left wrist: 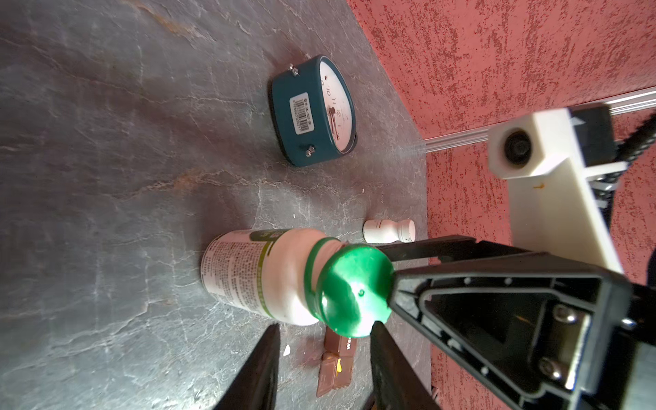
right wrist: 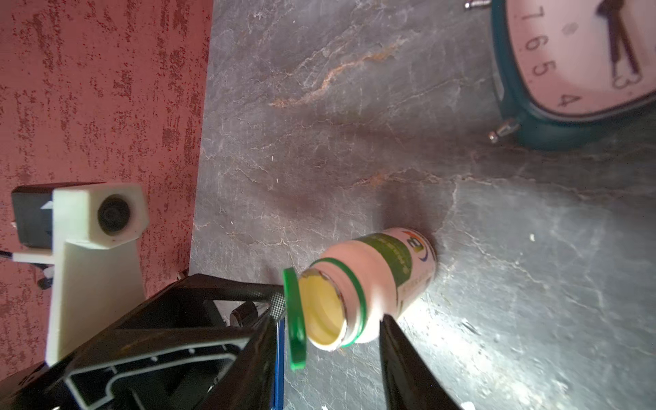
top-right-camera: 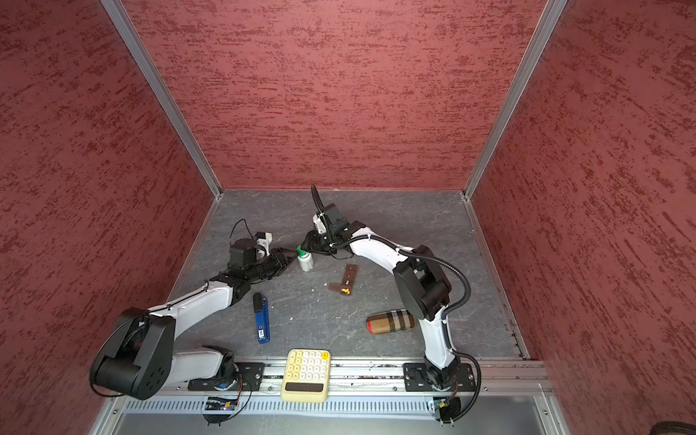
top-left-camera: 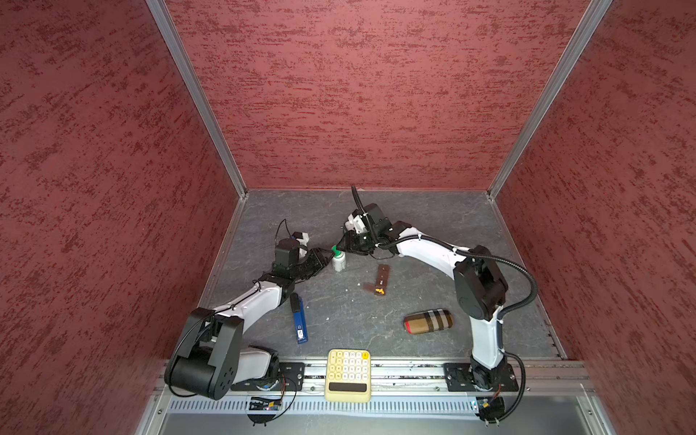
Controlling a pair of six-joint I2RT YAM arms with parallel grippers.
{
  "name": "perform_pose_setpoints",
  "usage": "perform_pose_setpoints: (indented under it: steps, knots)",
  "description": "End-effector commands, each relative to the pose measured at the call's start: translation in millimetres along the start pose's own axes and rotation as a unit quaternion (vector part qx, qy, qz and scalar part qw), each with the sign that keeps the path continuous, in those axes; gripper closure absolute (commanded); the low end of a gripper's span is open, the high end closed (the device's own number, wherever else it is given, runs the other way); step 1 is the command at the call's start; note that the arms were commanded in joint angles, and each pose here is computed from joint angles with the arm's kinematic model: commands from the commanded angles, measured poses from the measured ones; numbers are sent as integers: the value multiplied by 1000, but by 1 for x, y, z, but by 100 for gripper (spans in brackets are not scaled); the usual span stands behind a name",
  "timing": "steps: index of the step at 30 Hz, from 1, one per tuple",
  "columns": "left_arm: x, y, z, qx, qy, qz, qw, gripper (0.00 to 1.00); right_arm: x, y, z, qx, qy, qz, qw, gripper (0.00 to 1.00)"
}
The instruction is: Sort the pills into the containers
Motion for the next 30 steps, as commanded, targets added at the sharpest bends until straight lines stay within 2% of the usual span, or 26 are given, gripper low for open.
perform_pose_setpoints:
  steps: [1, 12, 17, 30]
  knots:
    - [3, -9, 9, 19, -8, -9, 1000, 57, 2, 0, 6, -2, 4, 1, 1000, 56]
    - [11, -8, 11, 22, -2, -5, 1000, 58, 12, -10, 3, 4, 20, -10, 1000, 61]
    - [15, -7, 8, 22, 5, -3, 1000, 62, 15, -12, 1, 6, 28, -8, 1000, 66]
    - [21, -5, 3, 29, 14, 4, 999, 69, 18, -17, -4, 11, 39, -8, 999, 72]
Point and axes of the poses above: each gripper's point midway between its finger pads, its own x axis out along the fingers, its own y axis along the line the jaws close on, z = x × y, the point moved 5 cm from there along -x, back along the fingers, and after that the axes turned 8 degrees about x, right-handed, at the moved point
